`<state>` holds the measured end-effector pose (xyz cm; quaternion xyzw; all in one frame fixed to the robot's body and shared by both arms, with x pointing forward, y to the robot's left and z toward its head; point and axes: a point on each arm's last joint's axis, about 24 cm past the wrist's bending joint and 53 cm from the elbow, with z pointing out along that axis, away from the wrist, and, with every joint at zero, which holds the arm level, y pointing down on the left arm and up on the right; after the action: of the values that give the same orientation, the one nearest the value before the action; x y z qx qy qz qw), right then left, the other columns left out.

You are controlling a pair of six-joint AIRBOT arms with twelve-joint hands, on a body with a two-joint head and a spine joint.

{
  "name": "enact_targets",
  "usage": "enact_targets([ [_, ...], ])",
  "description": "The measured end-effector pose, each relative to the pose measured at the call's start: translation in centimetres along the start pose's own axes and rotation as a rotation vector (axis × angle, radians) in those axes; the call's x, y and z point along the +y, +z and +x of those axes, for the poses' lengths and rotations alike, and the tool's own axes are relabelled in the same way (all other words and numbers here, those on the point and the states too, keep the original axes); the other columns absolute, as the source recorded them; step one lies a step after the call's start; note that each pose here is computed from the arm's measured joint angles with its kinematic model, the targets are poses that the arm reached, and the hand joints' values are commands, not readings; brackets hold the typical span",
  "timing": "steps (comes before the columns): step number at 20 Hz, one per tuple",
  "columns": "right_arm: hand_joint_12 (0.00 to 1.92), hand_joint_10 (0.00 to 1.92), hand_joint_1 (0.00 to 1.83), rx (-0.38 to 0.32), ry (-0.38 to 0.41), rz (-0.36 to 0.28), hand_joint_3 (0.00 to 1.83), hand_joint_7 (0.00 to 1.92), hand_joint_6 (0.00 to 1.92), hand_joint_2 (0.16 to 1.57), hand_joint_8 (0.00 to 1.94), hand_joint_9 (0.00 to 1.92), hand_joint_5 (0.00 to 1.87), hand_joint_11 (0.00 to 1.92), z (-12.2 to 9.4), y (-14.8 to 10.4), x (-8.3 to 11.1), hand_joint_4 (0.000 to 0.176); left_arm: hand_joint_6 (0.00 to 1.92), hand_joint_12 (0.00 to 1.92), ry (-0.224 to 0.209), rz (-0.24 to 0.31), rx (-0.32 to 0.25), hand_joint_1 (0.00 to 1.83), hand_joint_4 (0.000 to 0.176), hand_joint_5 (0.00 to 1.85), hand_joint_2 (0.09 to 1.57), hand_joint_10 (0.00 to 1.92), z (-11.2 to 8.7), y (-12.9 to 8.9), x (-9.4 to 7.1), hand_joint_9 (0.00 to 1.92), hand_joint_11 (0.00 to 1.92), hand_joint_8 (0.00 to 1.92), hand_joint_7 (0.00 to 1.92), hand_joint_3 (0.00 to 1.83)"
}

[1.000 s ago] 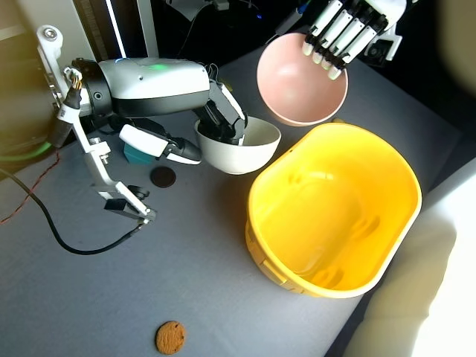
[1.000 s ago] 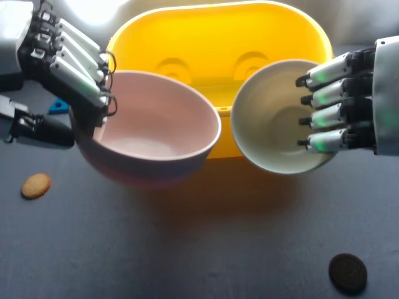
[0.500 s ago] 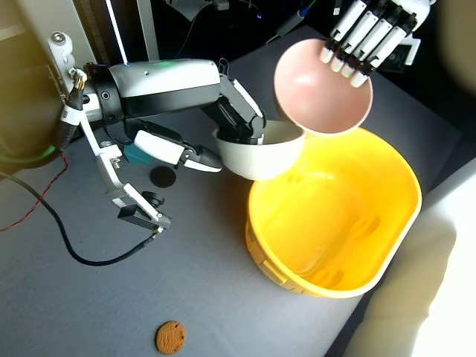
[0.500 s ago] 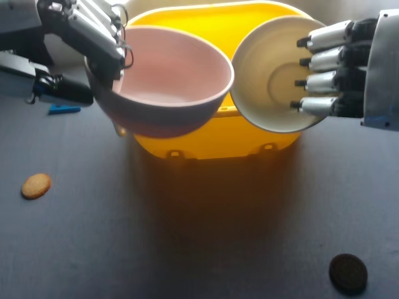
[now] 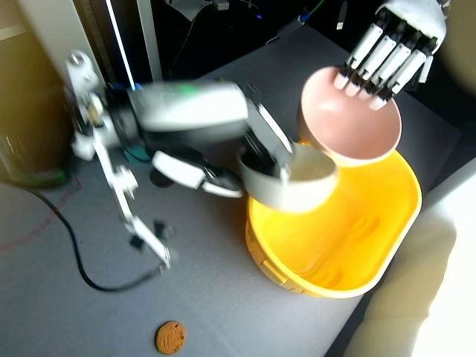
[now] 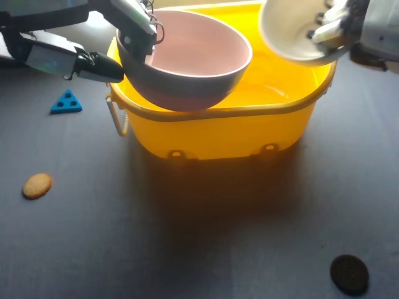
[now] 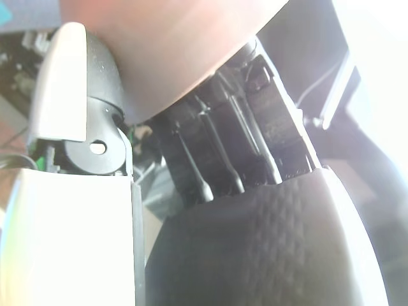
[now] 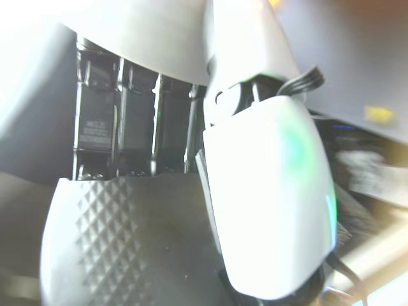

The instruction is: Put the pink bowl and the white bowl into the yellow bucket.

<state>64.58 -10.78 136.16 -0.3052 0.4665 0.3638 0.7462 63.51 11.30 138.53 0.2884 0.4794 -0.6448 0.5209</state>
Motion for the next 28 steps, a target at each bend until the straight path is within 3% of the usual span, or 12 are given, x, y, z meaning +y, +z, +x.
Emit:
enact_targets([
  [3, 0.93, 0.89, 1.39, 0.018, 0.042, -0.003, 0.00, 1.09, 0.91, 1.05, 0.68, 1.13, 1.00, 0.93, 0.8, 0.1, 0.2, 0.000, 0.99, 0.97, 0.020, -0.030, -0.012, 1.38, 0.000, 0.92, 1.09, 1.08, -0.4, 0.8, 1.5, 0.98, 0.80, 0.84, 1.07, 0.00],
  [4, 0.91, 0.88, 1.39, 0.011, 0.070, -0.011, 0.00, 1.08, 0.92, 1.05, 0.71, 1.13, 1.00, 0.94, 0.7, 0.4, 0.5, 0.000, 0.90, 1.07, 0.019, -0.028, -0.011, 1.39, 0.000, 0.98, 1.07, 1.04, -0.2, 1.1, 1.6, 0.99, 0.80, 0.76, 1.12, 0.00],
  [7, 0.95, 0.97, 1.38, -0.003, 0.120, 0.005, 0.00, 1.02, 0.98, 1.08, 0.80, 1.08, 0.96, 0.89, 0.4, 0.7, -0.1, 0.000, 0.92, 1.05, 0.035, -0.044, -0.008, 1.39, 0.000, 0.97, 1.07, 1.06, -0.5, 0.8, 2.3, 0.99, 0.79, 0.74, 1.13, 0.00],
  [9, 0.96, 0.91, 1.39, -0.005, 0.171, 0.023, 0.00, 1.09, 0.95, 1.06, 0.70, 1.11, 0.97, 0.91, 0.3, 0.8, -0.6, 0.000, 0.93, 1.02, 0.044, -0.066, -0.016, 1.39, 0.000, 0.97, 1.08, 1.04, -0.9, 0.5, 2.9, 1.00, 0.82, 0.79, 1.10, 0.00],
  [11, 0.92, 0.88, 1.39, 0.005, 0.228, 0.025, 0.00, 1.11, 0.94, 1.05, 0.67, 1.13, 0.98, 0.93, 0.8, 1.3, -0.4, 0.000, 0.96, 1.01, 0.046, -0.070, -0.017, 1.38, 0.000, 0.93, 1.09, 1.07, -1.0, 0.5, 3.1, 0.99, 0.82, 0.83, 1.08, 0.00],
  [15, 0.97, 0.94, 1.39, 0.027, 0.322, 0.028, 0.00, 1.03, 0.93, 1.07, 0.80, 1.09, 1.00, 0.88, 1.7, 1.6, -0.2, 0.000, 0.92, 1.15, 0.051, -0.072, -0.015, 1.38, 0.000, 0.95, 1.09, 1.10, -1.0, 0.6, 3.4, 0.97, 0.78, 0.86, 1.08, 0.00],
  [16, 0.95, 0.95, 1.39, 0.027, 0.338, 0.033, 0.00, 1.03, 0.96, 1.07, 0.79, 1.08, 0.99, 0.88, 1.8, 1.6, -0.3, 0.000, 1.00, 1.12, 0.056, -0.078, -0.012, 1.38, 0.000, 0.91, 1.10, 1.12, -0.9, 0.5, 3.6, 0.94, 0.73, 0.89, 1.05, 0.00],
  [19, 0.93, 0.93, 1.39, 0.023, 0.407, 0.064, 0.00, 1.08, 0.95, 1.06, 0.70, 1.10, 0.98, 0.91, 2.1, 1.9, -1.4, 0.000, 0.99, 1.12, 0.059, -0.082, -0.007, 1.38, 0.000, 0.92, 1.10, 1.12, -0.8, 0.5, 3.7, 0.95, 0.74, 0.87, 1.05, 0.00],
  [20, 0.96, 0.97, 1.39, 0.020, 0.431, 0.078, 0.00, 1.06, 0.95, 1.07, 0.73, 1.07, 0.99, 0.86, 2.2, 1.9, -1.9, 0.000, 1.01, 1.04, 0.060, -0.082, -0.007, 1.38, 0.000, 0.91, 1.10, 1.10, -0.9, 0.5, 3.7, 0.97, 0.78, 0.85, 1.05, 0.00],
  [24, 0.97, 0.97, 1.39, 0.013, 0.453, 0.115, 0.00, 1.05, 1.01, 1.07, 0.76, 1.06, 0.96, 0.85, 2.4, 1.9, -3.3, 0.000, 0.98, 1.12, 0.069, -0.090, -0.008, 1.38, 0.000, 0.91, 1.09, 1.08, -0.9, 0.4, 3.9, 0.97, 0.77, 0.87, 1.07, 0.00],
  [27, 0.94, 0.98, 1.38, 0.015, 0.455, 0.118, 0.00, 1.07, 1.04, 1.08, 0.76, 1.05, 0.91, 0.83, 2.4, 1.8, -3.3, 0.000, 1.11, 0.98, 0.070, -0.091, -0.004, 1.38, 0.000, 0.89, 1.11, 1.08, -0.7, 0.3, 4.0, 0.95, 0.76, 0.86, 1.04, 0.00],
  [28, 1.01, 0.56, 1.25, 0.015, 0.454, 0.118, 0.00, 0.89, 0.51, 1.09, 0.37, 0.82, 0.75, 0.56, 2.4, 1.8, -3.3, 0.000, 1.31, 0.90, 0.071, -0.092, -0.001, 1.24, 0.000, 0.77, 1.17, 0.58, -0.7, 0.3, 4.0, 0.88, 0.67, 0.99, 0.97, 0.00],
])
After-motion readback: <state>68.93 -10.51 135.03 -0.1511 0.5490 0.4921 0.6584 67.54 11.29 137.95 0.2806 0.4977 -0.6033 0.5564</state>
